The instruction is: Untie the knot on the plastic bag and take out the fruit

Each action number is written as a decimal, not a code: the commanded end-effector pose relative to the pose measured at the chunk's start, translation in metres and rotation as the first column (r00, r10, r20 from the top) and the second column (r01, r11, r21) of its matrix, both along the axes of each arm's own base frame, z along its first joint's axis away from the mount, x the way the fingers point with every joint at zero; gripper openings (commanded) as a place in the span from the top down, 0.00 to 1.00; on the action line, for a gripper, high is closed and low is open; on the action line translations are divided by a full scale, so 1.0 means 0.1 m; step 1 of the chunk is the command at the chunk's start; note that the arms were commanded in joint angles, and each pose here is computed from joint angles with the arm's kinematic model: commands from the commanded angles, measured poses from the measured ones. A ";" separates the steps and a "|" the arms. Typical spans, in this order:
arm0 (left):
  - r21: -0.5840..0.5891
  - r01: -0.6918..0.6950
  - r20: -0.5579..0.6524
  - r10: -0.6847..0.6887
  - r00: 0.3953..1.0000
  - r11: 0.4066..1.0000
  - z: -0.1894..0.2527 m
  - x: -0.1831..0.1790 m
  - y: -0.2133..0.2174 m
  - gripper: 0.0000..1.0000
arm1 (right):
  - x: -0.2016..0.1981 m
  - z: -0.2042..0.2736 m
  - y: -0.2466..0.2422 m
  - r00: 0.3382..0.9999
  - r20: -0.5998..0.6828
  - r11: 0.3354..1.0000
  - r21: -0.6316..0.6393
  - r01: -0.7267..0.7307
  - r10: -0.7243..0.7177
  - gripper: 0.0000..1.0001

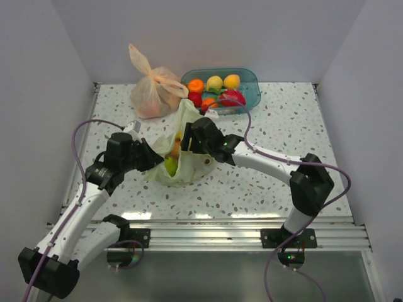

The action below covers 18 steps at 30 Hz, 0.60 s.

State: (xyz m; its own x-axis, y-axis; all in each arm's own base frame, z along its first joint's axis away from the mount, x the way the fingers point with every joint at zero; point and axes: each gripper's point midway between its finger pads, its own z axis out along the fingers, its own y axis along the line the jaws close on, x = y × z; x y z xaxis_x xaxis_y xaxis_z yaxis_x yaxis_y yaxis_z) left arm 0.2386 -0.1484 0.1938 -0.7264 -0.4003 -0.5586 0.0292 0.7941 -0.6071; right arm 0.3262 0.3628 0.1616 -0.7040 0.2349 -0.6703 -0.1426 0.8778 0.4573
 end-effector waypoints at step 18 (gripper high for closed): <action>0.026 -0.323 0.040 0.322 0.946 0.946 -0.11 0.61 0.43 0.80 | -0.01 -0.27 -2.20 0.975 -0.015 0.947 -0.242 0.213 -0.223 1.00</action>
